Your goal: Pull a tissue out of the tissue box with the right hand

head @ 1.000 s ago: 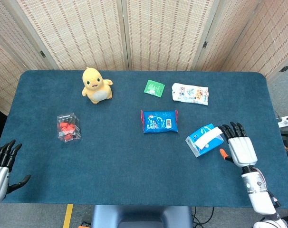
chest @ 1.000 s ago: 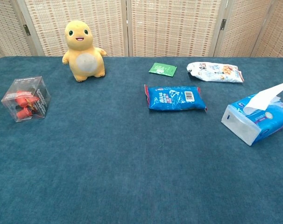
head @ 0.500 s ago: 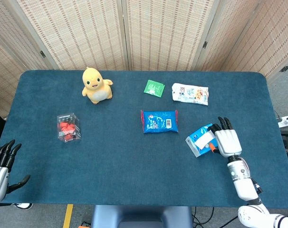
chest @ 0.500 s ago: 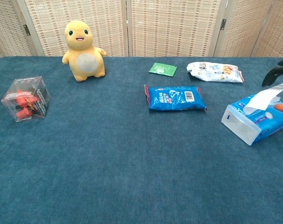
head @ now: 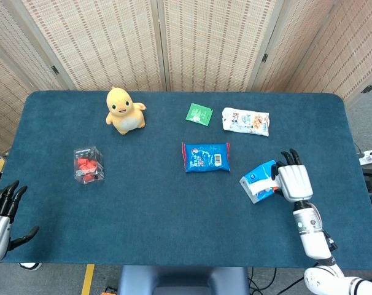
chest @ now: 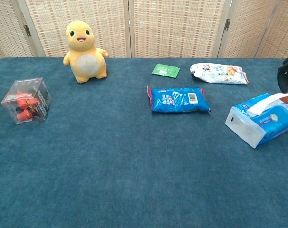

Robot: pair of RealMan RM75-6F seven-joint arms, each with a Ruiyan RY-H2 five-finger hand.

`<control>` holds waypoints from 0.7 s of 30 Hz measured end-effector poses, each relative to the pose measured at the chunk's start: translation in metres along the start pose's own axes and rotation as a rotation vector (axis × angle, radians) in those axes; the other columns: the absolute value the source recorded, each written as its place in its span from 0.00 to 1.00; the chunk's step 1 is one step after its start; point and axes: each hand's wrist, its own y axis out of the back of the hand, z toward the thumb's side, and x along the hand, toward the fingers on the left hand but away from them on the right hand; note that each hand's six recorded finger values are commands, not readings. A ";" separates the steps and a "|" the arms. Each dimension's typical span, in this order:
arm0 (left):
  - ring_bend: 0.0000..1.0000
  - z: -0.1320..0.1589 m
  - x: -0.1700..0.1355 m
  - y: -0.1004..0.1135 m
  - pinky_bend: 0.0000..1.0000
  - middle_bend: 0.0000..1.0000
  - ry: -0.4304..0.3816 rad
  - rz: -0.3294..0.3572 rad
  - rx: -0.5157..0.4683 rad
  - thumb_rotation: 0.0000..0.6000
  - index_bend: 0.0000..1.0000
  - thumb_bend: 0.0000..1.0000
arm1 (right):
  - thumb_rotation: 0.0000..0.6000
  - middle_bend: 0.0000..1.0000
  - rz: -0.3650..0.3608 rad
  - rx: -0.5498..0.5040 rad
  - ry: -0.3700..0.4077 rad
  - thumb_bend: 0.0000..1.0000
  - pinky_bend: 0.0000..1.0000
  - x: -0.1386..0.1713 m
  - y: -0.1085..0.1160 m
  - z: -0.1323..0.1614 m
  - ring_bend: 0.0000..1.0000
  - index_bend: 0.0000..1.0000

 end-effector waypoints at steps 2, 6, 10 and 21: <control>0.00 0.000 0.000 0.000 0.14 0.00 -0.001 0.001 0.000 1.00 0.00 0.25 | 1.00 0.53 -0.031 -0.012 0.015 0.31 0.11 0.004 0.012 0.003 0.16 0.65; 0.00 0.000 0.000 0.000 0.14 0.00 0.000 0.001 -0.001 1.00 0.00 0.25 | 1.00 0.53 -0.096 -0.043 0.053 0.31 0.11 0.015 0.039 0.011 0.16 0.66; 0.00 0.000 0.000 0.001 0.14 0.00 -0.001 0.003 0.000 1.00 0.00 0.25 | 1.00 0.54 -0.173 -0.074 0.107 0.31 0.11 0.033 0.067 0.018 0.16 0.66; 0.00 0.003 -0.001 -0.002 0.14 0.00 -0.009 -0.006 0.013 1.00 0.00 0.25 | 1.00 0.53 -0.190 -0.146 0.220 0.30 0.11 0.105 0.071 0.023 0.16 0.66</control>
